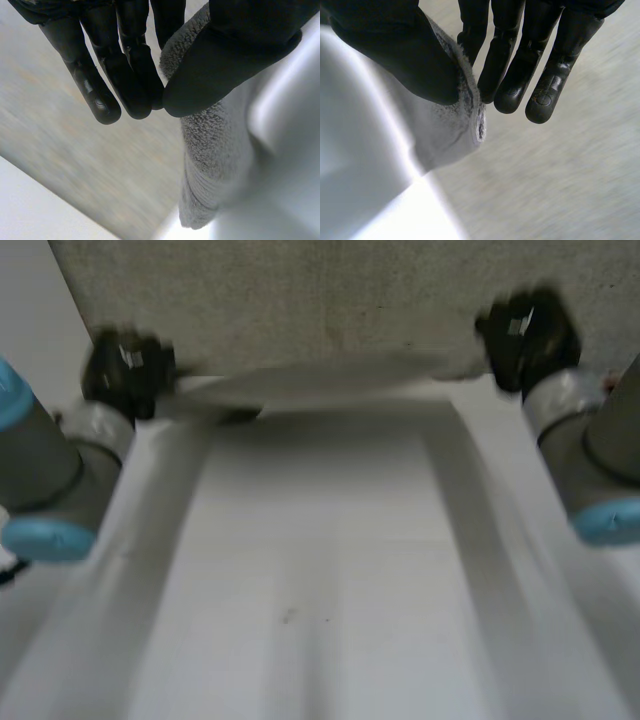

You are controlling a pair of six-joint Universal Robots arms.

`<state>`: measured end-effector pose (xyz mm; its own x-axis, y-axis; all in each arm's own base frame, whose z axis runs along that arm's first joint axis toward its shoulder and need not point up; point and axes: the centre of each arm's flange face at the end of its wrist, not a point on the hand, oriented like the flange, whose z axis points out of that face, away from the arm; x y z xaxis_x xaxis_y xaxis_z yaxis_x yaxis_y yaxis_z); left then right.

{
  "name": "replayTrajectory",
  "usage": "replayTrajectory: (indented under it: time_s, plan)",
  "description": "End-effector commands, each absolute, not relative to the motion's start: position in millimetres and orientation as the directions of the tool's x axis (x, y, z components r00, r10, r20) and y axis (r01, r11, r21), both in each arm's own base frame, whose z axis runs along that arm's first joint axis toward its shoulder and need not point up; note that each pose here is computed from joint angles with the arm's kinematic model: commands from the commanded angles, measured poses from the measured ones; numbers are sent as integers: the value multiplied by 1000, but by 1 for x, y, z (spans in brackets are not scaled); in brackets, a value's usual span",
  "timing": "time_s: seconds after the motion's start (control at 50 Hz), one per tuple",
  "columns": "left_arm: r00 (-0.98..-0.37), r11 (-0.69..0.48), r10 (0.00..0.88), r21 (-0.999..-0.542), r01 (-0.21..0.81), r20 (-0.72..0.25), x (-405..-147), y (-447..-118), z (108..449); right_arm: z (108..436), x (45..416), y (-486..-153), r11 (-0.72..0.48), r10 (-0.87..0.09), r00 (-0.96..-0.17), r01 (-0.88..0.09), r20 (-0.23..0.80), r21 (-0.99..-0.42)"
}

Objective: Fold the towel.

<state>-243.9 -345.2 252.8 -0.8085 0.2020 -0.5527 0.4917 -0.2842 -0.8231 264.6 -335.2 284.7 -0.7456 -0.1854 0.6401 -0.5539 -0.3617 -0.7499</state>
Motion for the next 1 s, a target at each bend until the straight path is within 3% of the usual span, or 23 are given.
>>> replayTrajectory:
  time_s: [0.02,0.06,0.12,0.4,0.46,0.5,0.56,0.6,0.66,0.84,1.0]
  plan:
    - [-768,-15,329,-817,577,-549,-230,-313,152,188,254,-312,-116,-385,-668,-649,637,-751]
    - [-755,53,367,-798,600,-543,-224,-294,133,170,250,-297,-46,-448,-644,-676,620,-736]
    - [-749,76,386,-791,608,-538,-220,-278,129,161,247,-288,-15,-485,-631,-686,606,-727]
    - [-735,91,415,-779,620,-536,-215,-255,139,161,228,-290,29,-462,-658,-681,595,-731]
    - [-709,95,414,-747,658,-571,-209,-257,139,159,226,-293,37,-458,-660,-683,595,-729]
    - [-655,92,413,-687,721,-633,-199,-259,137,158,223,-294,44,-456,-661,-686,596,-726]
    - [-621,81,417,-653,753,-664,-196,-260,137,158,223,-295,45,-454,-662,-685,596,-727]
    - [-561,42,436,-608,793,-703,-193,-260,136,158,222,-295,45,-453,-662,-686,597,-726]
    - [-527,12,461,-588,809,-714,-189,-261,134,157,223,-295,43,-451,-662,-686,599,-726]
    - [-523,-2,483,-598,801,-702,-186,-262,131,154,223,-294,48,-458,-660,-688,596,-725]
    - [-533,-49,431,-608,792,-728,-186,-265,151,160,223,-294,36,-451,-662,-684,599,-729]
